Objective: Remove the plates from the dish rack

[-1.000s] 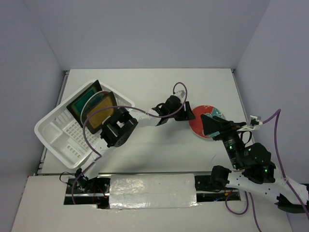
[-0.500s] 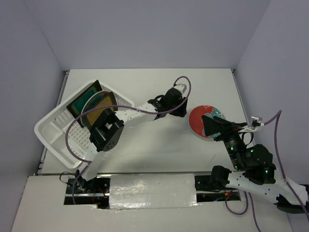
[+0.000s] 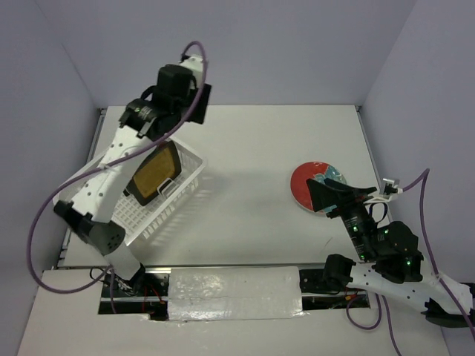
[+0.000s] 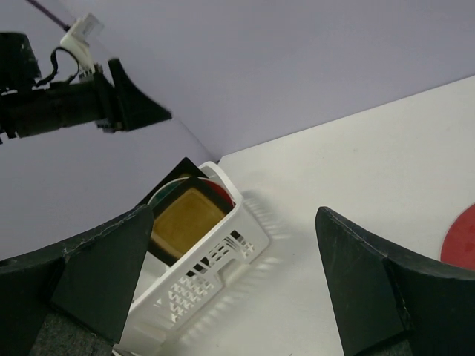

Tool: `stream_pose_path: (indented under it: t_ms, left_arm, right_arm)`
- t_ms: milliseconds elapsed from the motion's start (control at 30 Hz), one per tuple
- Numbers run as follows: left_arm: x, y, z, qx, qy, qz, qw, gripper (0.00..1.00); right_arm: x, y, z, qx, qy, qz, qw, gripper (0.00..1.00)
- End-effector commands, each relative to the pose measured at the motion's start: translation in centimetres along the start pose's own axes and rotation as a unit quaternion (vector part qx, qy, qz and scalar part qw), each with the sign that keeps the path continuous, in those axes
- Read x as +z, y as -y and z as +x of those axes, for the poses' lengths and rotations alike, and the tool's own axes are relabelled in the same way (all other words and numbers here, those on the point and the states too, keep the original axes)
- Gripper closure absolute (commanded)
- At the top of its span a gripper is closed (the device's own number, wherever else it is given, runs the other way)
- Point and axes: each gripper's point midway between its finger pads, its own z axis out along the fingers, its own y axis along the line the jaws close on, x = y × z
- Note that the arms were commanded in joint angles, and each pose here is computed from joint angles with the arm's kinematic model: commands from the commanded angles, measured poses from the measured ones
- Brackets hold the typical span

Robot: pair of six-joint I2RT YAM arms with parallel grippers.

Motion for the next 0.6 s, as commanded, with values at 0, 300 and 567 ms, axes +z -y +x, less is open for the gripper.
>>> stream_pose_path:
  t_ms: [0, 300, 567]
  left_arm:
    - [-1.6, -3.9, 8.0, 0.063, -0.129, -0.066, 0.987, 0.28]
    - [-3.8, -7.2, 10.4, 0.088, -0.162, -0.116, 0.976, 0.30]
    - [-3.1, -9.7, 15.2, 0.093, -0.229, -0.140, 0.959, 0.28]
  right_arm:
    - [0.1, -1.0, -0.3, 0.008, 0.002, -0.020, 1.000, 0.03]
    - [0.1, -0.7, -0.2, 0.006, 0.006, -0.016, 1.000, 0.04]
    - [-0.2, -0.9, -0.7, 0.015, 0.010, -0.025, 1.000, 0.04]
